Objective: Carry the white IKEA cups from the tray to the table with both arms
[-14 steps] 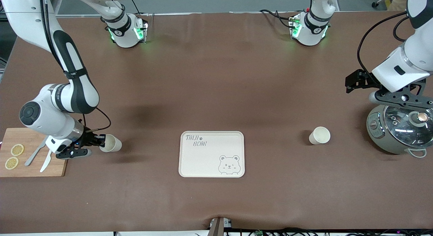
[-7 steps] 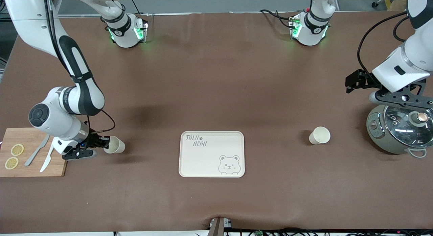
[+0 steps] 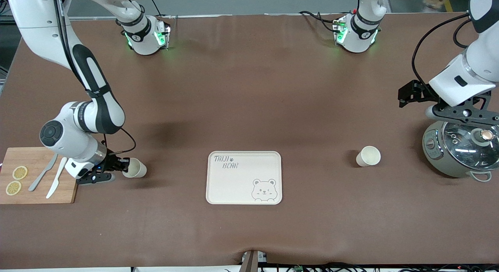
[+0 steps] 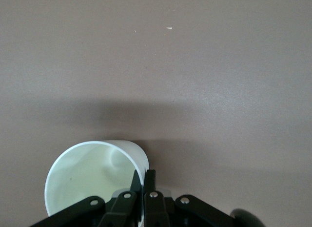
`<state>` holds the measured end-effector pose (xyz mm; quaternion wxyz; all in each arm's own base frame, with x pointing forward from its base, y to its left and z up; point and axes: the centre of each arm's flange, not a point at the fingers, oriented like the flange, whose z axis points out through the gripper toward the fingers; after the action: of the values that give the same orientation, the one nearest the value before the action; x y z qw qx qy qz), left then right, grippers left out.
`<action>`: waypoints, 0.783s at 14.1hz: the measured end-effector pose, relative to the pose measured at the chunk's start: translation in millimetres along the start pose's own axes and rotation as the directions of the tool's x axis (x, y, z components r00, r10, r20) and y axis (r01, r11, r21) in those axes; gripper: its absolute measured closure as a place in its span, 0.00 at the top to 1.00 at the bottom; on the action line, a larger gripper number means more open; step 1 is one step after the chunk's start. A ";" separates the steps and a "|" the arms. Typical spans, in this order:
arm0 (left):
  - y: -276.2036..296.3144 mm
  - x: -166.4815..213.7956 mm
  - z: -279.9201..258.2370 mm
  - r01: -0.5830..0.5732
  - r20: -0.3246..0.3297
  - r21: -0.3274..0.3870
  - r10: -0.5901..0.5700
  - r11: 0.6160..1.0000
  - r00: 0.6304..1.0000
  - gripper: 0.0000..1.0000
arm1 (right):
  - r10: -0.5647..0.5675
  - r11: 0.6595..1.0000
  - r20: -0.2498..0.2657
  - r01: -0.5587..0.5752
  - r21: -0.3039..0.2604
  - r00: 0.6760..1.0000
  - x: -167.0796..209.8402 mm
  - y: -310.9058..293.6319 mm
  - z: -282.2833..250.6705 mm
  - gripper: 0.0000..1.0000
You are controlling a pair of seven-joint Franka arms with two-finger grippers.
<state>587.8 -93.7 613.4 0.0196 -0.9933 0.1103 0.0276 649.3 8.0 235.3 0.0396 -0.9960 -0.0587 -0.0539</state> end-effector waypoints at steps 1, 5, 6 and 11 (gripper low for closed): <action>0.0 0.4 0.8 0.000 0.001 0.000 0.000 1.000 1.000 1.00 | -0.001 1.000 -0.002 0.001 -0.001 1.000 -0.2 -0.4 2.7 0.03; -0.2 2.0 3.8 0.000 0.006 0.000 0.000 1.000 1.000 1.00 | 0.000 1.000 -0.003 0.000 -0.001 1.000 -0.3 -0.4 5.2 0.16; -0.2 2.2 4.1 0.000 0.006 0.000 0.000 1.000 1.000 1.00 | 0.000 1.000 -0.002 0.000 -0.001 1.000 -0.4 -0.4 5.4 0.28; -0.2 3.5 4.0 0.000 -0.002 0.000 0.000 1.000 1.000 1.00 | -0.006 1.000 0.084 0.004 0.025 0.996 19.4 -0.8 -43.3 0.78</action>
<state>591.1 -94.0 609.2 0.0194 -0.9933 0.1104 0.0264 663.9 7.3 280.4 0.0492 -0.9967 -0.0635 -0.0111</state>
